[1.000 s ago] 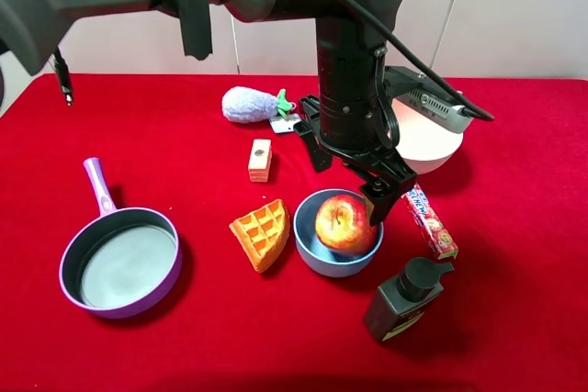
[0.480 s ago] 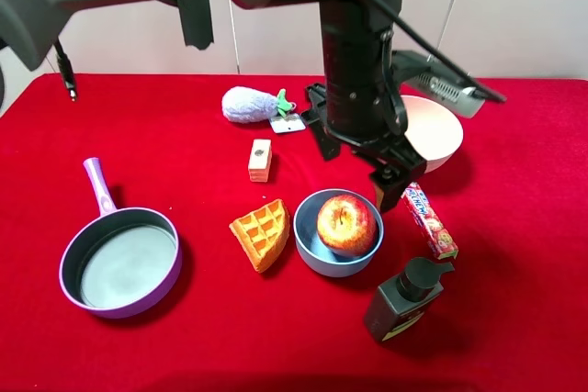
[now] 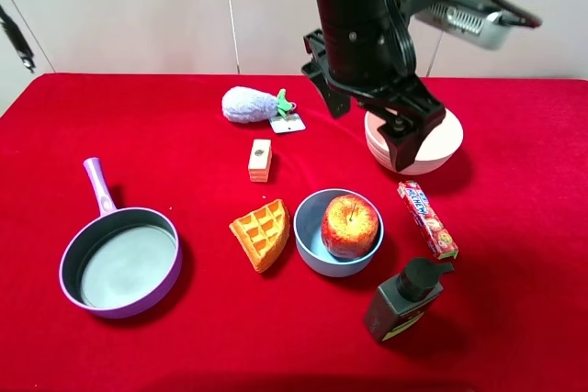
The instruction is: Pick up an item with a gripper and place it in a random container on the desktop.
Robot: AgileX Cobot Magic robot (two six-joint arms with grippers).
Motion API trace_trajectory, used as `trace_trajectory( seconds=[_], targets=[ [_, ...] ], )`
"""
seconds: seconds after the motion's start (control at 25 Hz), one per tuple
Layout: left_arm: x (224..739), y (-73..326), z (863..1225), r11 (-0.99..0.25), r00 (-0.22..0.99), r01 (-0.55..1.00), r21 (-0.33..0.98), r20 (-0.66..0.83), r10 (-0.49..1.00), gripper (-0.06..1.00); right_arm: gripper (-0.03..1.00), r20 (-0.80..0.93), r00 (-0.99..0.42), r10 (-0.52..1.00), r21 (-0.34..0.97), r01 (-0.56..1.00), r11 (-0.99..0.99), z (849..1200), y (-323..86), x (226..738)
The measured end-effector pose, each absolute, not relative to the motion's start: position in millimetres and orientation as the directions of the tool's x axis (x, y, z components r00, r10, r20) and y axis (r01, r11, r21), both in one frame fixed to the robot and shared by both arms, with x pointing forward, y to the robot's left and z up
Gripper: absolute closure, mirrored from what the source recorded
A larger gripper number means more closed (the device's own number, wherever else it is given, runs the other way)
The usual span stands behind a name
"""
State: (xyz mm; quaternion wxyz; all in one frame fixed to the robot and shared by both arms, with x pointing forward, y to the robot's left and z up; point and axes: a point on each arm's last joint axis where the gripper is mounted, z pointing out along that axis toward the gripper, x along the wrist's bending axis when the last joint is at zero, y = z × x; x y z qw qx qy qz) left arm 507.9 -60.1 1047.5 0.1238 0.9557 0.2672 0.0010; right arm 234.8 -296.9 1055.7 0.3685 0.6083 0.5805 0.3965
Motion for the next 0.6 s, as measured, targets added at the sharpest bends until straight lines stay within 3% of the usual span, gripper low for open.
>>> trace_trajectory(
  seconds=[0.6],
  targets=[
    [490.6, -43.0, 1101.9, -0.803, 0.865, 0.483, 0.35, -0.05, 0.499, 0.0, 0.28, 0.055, 0.012, 0.998, 0.909, 0.414, -0.054, 1055.7, -296.9, 234.8]
  ],
)
